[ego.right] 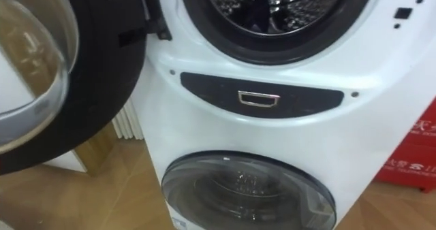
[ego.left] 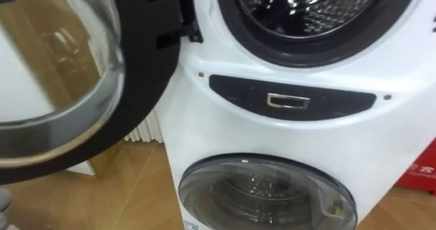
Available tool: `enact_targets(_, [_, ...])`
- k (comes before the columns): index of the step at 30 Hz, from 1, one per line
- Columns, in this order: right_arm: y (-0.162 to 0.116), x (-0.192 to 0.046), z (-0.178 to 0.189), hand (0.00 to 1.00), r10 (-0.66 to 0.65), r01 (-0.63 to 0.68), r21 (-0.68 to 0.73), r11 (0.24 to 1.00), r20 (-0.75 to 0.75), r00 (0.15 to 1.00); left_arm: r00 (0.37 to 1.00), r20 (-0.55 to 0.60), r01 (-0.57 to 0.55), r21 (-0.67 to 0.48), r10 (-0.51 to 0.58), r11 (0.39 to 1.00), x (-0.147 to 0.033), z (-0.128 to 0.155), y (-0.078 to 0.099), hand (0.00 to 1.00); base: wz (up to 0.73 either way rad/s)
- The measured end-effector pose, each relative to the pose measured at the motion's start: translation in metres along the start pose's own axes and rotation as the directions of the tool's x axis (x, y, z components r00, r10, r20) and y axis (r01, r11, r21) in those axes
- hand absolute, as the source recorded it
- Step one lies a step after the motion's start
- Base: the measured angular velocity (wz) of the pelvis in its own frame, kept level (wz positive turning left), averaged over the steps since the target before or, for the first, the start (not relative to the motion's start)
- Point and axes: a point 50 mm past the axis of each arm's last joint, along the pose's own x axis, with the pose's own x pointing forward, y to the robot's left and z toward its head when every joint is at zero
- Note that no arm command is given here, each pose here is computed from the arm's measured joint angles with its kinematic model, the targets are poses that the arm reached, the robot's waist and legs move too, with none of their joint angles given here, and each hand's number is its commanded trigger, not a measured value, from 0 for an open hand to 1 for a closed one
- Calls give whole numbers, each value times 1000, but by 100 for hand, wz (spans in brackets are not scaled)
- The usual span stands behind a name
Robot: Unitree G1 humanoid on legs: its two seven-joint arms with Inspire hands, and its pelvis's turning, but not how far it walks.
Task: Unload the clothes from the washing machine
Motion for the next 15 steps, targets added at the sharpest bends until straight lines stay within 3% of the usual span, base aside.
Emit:
enact_targets(4, [4, 2, 2, 0, 33, -33, 0, 999, -10, 999, 998, 38, 43, 17, -44, 999, -10, 7, -6, 0, 28])
enact_targets(9, [14, 6, 18, 0, 73, -73, -30, 997, 15, 997, 994, 51, 97, 0, -97, 995, -37, 5, -2, 0, 8])
enact_targets(15, [18, 6, 17, 0, 93, -92, -85, 992, 9, 996, 973, 101, 205, 15, -206, 979, -47, 14, -8, 0, 9])
